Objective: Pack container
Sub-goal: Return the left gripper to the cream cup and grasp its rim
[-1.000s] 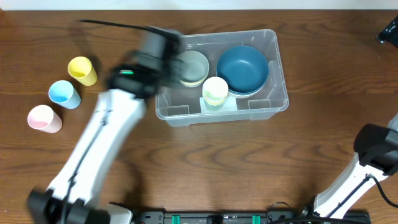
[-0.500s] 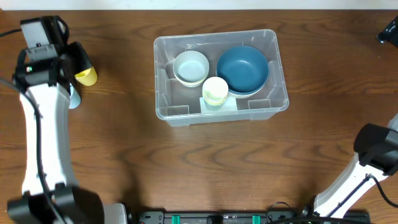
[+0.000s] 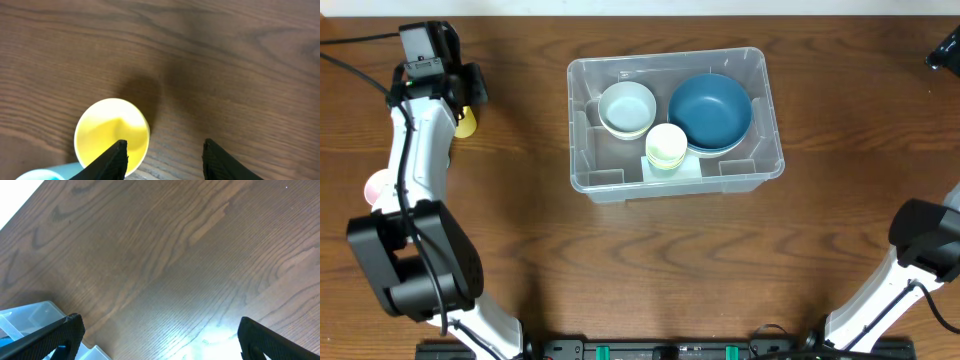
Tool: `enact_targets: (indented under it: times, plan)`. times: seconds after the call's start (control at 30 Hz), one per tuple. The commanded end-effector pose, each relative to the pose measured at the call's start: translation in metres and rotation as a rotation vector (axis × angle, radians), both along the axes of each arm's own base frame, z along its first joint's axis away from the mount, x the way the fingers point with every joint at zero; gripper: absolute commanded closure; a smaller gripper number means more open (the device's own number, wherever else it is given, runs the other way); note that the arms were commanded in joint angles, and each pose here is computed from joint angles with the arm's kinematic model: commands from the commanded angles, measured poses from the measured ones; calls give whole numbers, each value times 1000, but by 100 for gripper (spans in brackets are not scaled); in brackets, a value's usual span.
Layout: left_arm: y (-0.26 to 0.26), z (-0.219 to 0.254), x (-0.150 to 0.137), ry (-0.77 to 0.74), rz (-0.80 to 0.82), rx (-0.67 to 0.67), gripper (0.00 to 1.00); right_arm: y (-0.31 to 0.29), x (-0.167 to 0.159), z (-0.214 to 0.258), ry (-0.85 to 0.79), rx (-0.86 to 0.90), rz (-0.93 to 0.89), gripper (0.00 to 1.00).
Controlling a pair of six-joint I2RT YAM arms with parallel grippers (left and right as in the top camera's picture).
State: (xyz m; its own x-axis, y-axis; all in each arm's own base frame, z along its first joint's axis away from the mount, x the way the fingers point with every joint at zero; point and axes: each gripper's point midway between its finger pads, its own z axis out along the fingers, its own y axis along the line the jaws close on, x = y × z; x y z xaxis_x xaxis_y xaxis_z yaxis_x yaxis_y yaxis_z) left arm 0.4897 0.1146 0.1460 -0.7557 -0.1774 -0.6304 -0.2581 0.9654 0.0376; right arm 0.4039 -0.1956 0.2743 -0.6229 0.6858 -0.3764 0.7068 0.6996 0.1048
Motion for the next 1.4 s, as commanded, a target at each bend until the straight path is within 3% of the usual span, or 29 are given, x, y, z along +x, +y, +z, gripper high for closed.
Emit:
enact_targets:
  times: [0.0, 0.33, 0.63, 0.8, 1.03, 1.23, 1.37]
  plan:
    - [5, -11, 4, 27, -43, 49, 51, -2, -1, 2, -5, 0, -17, 1]
    - [13, -62, -3, 157, -25, 66, 51, -2, -1, 2, -5, 0, -17, 1]
    - [25, -72, -12, 202, 10, 85, 52, -2, -1, 2, -5, -1, -17, 1]
    - [28, -74, -16, 218, 17, 81, 71, -2, -1, 2, -5, 0, -17, 1]
    - [27, -78, -20, 233, 19, 75, 72, -2, -1, 2, -5, 0, -17, 1]
    - [27, -81, -23, 247, 18, 71, 93, -2, -1, 2, -5, -1, -17, 1]
    - [26, -81, -23, 245, 25, 67, 94, -2, -1, 2, -5, 0, -17, 1]
